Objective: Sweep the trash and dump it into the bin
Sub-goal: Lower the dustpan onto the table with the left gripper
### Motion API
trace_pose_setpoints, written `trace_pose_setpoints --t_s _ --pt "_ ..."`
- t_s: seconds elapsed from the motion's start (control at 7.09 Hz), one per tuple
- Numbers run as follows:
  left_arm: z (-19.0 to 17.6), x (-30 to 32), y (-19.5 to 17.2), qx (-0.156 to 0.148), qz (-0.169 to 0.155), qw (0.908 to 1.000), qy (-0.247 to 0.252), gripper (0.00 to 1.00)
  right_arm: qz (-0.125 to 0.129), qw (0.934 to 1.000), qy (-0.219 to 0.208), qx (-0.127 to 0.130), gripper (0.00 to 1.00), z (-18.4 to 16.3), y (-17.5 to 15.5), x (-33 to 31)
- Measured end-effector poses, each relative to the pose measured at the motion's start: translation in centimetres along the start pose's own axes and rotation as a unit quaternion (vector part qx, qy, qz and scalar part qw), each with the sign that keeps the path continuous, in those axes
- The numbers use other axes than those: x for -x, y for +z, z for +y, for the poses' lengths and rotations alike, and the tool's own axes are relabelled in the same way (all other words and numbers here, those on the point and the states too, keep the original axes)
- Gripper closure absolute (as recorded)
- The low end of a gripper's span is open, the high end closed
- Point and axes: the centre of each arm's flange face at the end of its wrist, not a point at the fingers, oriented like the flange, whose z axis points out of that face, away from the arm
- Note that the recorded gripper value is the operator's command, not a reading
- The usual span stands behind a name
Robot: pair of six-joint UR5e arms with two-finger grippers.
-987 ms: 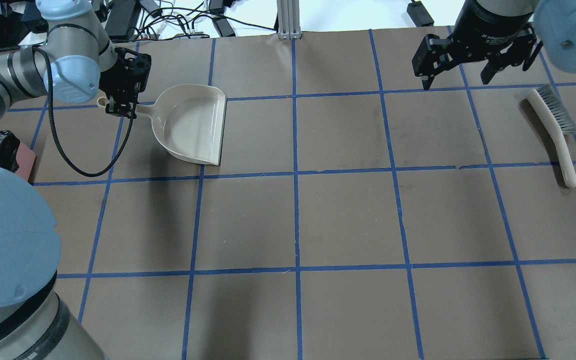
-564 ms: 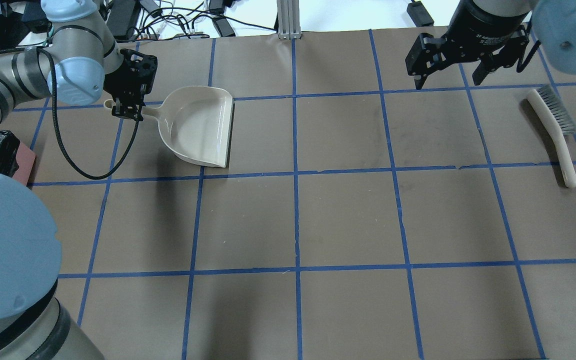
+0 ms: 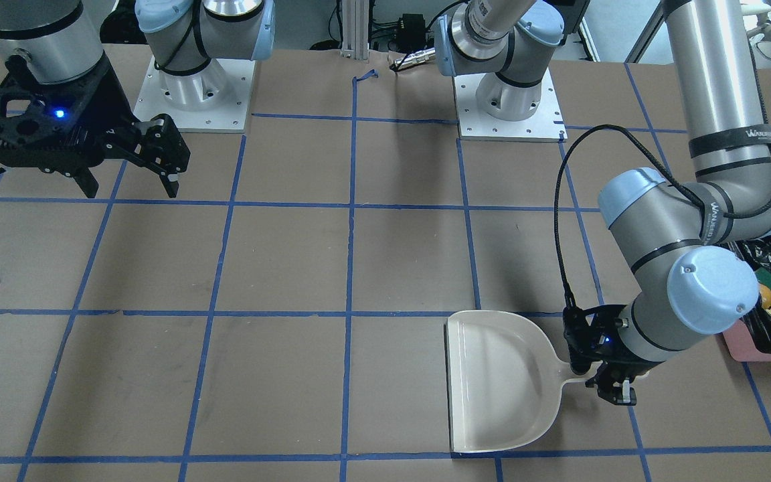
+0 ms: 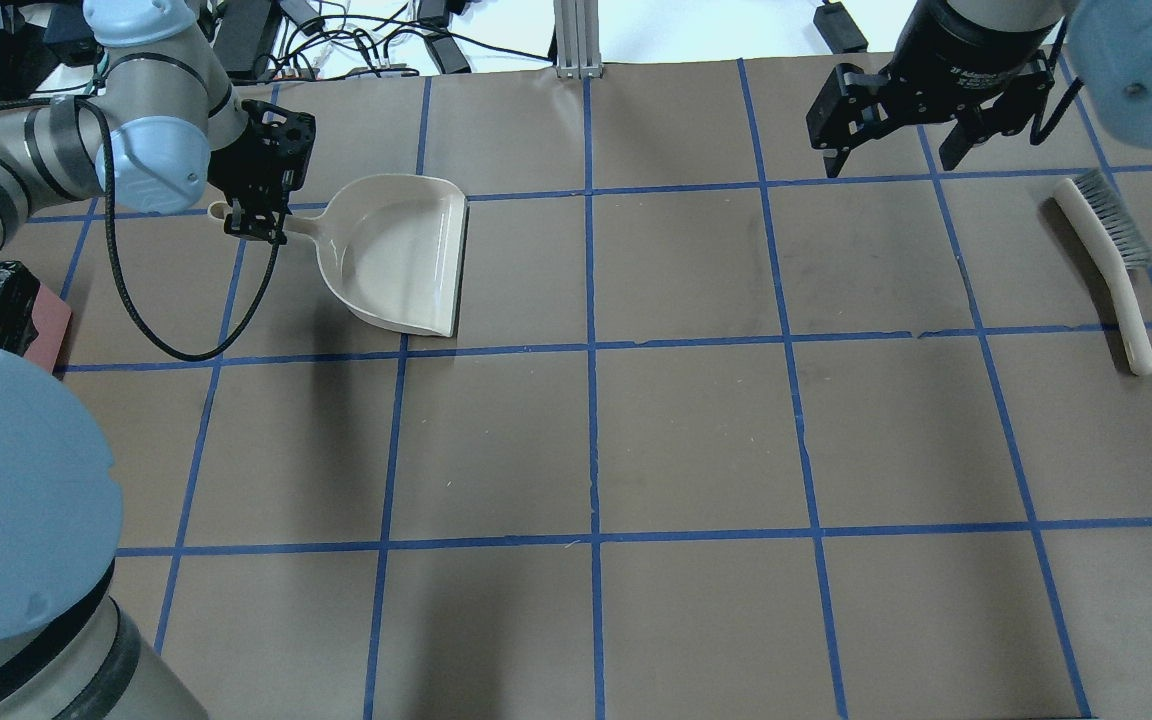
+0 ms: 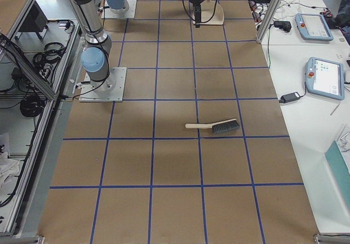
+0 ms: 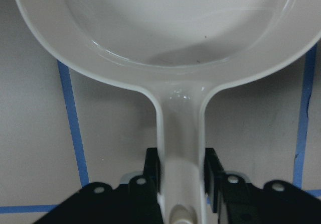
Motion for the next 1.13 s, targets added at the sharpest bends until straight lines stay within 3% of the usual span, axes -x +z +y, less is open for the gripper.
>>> trace_pose_setpoints --t_s 0.56,1.13 --pt "-0.2 0.2 -0.2 -0.004 -0.004 0.9999 -0.016 0.39 -0.001 1.0 -0.006 0.004 0.0 0.0 0.1 0.0" --pt "-0.1 -0.2 -4.3 0.003 -0.028 0.9992 -0.028 0.38 -0.001 1.0 -0.008 0.002 0.0 0.0 0.1 0.0"
